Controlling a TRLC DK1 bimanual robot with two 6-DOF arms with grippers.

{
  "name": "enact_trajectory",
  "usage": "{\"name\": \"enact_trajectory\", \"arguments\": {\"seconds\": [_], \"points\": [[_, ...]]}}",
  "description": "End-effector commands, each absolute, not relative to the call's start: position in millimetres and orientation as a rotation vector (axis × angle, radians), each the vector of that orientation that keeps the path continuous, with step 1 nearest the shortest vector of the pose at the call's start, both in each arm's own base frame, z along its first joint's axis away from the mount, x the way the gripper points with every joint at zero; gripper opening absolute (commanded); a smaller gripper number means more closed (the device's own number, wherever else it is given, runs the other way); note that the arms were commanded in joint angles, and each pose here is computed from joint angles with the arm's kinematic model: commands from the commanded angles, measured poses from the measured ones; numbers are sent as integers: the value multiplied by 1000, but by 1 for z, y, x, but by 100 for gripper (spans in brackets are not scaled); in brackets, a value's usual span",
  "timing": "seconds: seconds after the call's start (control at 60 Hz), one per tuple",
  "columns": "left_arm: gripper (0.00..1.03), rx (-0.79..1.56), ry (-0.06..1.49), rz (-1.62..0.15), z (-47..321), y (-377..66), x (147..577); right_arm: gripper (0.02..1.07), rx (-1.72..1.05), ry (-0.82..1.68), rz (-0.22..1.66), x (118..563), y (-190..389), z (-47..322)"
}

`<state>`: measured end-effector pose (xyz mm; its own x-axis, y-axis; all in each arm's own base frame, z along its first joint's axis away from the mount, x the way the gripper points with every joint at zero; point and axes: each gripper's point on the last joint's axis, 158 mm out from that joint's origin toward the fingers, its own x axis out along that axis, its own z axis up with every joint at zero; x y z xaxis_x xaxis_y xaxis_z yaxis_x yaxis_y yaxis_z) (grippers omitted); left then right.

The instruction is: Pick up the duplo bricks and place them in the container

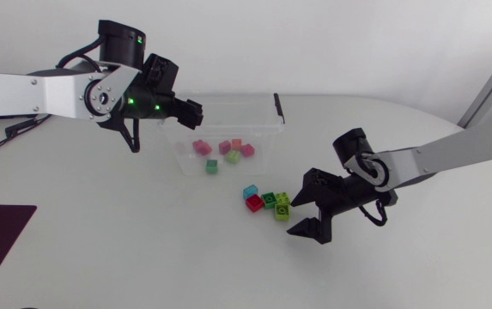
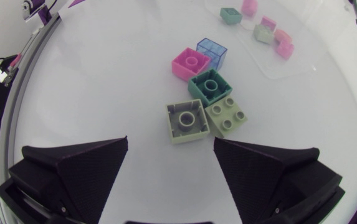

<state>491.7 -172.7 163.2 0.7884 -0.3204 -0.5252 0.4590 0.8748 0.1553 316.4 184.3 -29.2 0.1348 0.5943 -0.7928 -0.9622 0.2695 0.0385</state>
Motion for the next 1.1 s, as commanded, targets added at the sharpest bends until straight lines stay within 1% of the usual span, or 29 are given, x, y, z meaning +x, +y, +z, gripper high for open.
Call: {"name": "enact_trajectory", "arguments": {"seconds": [0.0,0.05,0.167,0.267,0.35,0.5,0.65,0.767,0.883,0.967,0.983,1.0,1.083], "points": [[99,303,452,-405,186,-165,490,101,-586,821,1255,317,186,-37],[99,307,446,-401,190,-160,482,99,-584,827,1257,319,187,-38],[99,320,426,-391,200,-149,461,99,-593,827,1270,324,189,-38],[99,318,406,-362,212,-128,439,99,-596,825,1270,330,190,-37],[99,312,392,-339,219,-115,429,99,-600,817,1269,334,191,-35],[99,309,379,-321,218,-101,402,99,-616,839,1295,322,197,-38],[99,299,329,-304,220,-90,367,95,-664,852,1291,319,200,-42],[99,293,301,-270,213,-80,347,86,-724,874,1277,317,203,-50],[99,298,282,-224,208,-67,339,65,-736,880,1281,313,207,-51],[99,321,250,-213,209,-62,331,48,-743,878,1277,310,210,-51],[99,321,250,-213,209,-62,331,48,-743,878,1277,310,210,-51],[99,322,239,-203,210,-58,329,42,-750,876,1275,309,210,-49],[99,320,218,-180,207,-51,323,25,-755,869,1267,306,209,-42]]}}
